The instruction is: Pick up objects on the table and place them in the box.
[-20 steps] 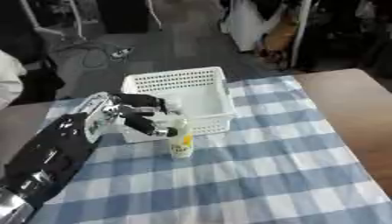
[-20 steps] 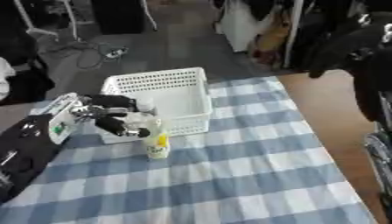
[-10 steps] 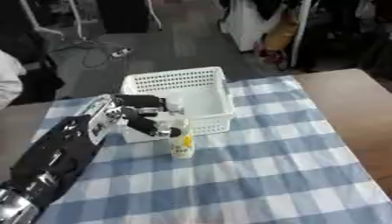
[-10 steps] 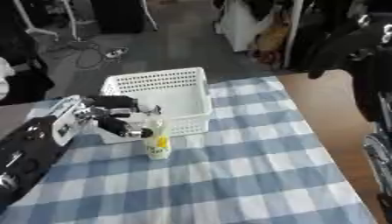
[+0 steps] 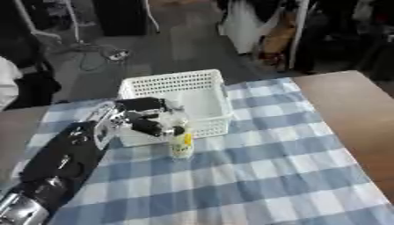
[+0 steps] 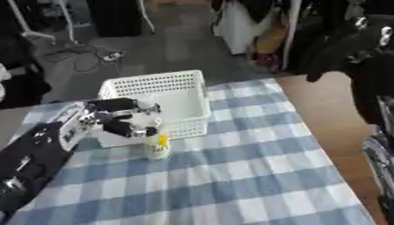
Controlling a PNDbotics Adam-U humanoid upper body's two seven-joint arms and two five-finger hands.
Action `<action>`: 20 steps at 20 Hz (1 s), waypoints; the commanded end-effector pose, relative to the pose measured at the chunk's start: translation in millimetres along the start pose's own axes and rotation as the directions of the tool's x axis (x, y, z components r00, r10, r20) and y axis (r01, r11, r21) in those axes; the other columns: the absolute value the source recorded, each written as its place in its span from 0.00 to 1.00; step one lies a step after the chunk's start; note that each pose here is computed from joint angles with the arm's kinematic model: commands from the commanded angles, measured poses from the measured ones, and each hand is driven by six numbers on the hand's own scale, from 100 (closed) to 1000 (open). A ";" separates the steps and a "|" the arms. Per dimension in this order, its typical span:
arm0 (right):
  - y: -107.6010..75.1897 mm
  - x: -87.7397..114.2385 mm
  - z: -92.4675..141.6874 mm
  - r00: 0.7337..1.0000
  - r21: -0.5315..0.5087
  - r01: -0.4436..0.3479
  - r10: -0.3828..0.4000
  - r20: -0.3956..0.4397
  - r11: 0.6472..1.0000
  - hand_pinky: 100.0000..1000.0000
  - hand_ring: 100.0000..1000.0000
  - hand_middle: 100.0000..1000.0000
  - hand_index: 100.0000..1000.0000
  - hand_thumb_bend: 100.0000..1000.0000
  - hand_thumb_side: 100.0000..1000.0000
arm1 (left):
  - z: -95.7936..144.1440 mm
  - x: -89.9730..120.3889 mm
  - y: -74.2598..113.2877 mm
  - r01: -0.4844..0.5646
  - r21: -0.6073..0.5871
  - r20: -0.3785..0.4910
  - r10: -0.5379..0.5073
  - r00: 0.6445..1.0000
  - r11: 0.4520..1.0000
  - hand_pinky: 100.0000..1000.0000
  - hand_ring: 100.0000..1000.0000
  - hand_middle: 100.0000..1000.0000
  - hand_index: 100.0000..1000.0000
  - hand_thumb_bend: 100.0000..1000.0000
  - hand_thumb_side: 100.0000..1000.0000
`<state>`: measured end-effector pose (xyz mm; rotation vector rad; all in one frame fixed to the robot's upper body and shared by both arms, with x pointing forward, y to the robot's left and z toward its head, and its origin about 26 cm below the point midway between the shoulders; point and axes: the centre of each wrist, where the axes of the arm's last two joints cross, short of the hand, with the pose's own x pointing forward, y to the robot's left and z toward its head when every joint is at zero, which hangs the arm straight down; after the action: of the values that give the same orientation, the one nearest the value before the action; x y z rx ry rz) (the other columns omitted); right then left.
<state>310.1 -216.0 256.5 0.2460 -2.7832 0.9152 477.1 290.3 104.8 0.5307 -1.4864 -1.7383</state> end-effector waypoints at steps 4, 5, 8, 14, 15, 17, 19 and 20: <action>-2.5 3.6 -7.7 0.999 0.008 -0.003 0.003 0.032 1.000 0.37 0.32 0.37 0.57 0.00 0.74 | 0.4 -2.3 14.9 0.021 0.105 0.006 -0.021 1.000 0.994 1.00 0.80 0.99 0.98 1.00 1.00; -2.5 3.6 -7.8 0.999 0.009 -0.003 0.003 0.033 1.000 0.37 0.32 0.37 0.57 0.00 0.74 | -0.6 -1.7 14.1 0.010 0.125 0.014 -0.012 1.000 0.992 0.99 0.77 0.96 0.95 1.00 1.00; -2.6 3.7 -7.9 0.999 0.007 -0.002 0.002 0.035 1.000 0.37 0.32 0.37 0.57 0.00 0.74 | -2.3 -1.2 9.2 -0.044 0.219 0.035 0.037 0.999 0.975 0.87 0.59 0.82 0.80 1.00 0.97; -2.5 3.7 -8.2 0.999 0.001 0.001 -0.001 0.038 1.000 0.37 0.32 0.37 0.56 0.00 0.74 | -3.5 -3.9 -10.2 -0.241 0.483 0.033 0.257 0.966 0.842 0.00 0.00 0.14 0.25 0.23 0.89; -2.5 3.7 -8.3 0.999 0.000 0.001 -0.001 0.038 1.000 0.37 0.32 0.37 0.56 0.00 0.73 | -3.7 -3.4 -10.6 -0.243 0.492 0.037 0.259 0.965 0.836 0.00 0.00 0.06 0.21 0.21 0.88; -2.5 3.7 -8.2 0.999 0.000 0.002 -0.002 0.039 1.000 0.37 0.32 0.37 0.56 0.00 0.74 | -3.9 -2.2 -9.2 -0.246 0.522 0.055 0.255 0.965 0.817 0.00 0.00 0.00 0.17 0.18 0.86; -2.5 3.7 -8.0 0.999 0.000 0.002 -0.002 0.038 1.000 0.37 0.32 0.37 0.56 0.00 0.74 | -3.4 -1.6 -7.8 -0.256 0.558 0.083 0.254 0.964 0.789 0.00 0.00 0.00 0.16 0.17 0.85; -2.5 3.6 -7.8 0.999 0.000 0.002 -0.002 0.038 1.000 0.37 0.32 0.37 0.56 0.00 0.73 | -2.9 -1.7 -7.0 -0.261 0.572 0.097 0.252 0.963 0.778 0.00 0.00 0.00 0.15 0.17 0.84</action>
<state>310.1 -214.5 256.9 0.2688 -2.7879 0.9089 474.5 286.6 81.1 0.5568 -1.9522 -1.0767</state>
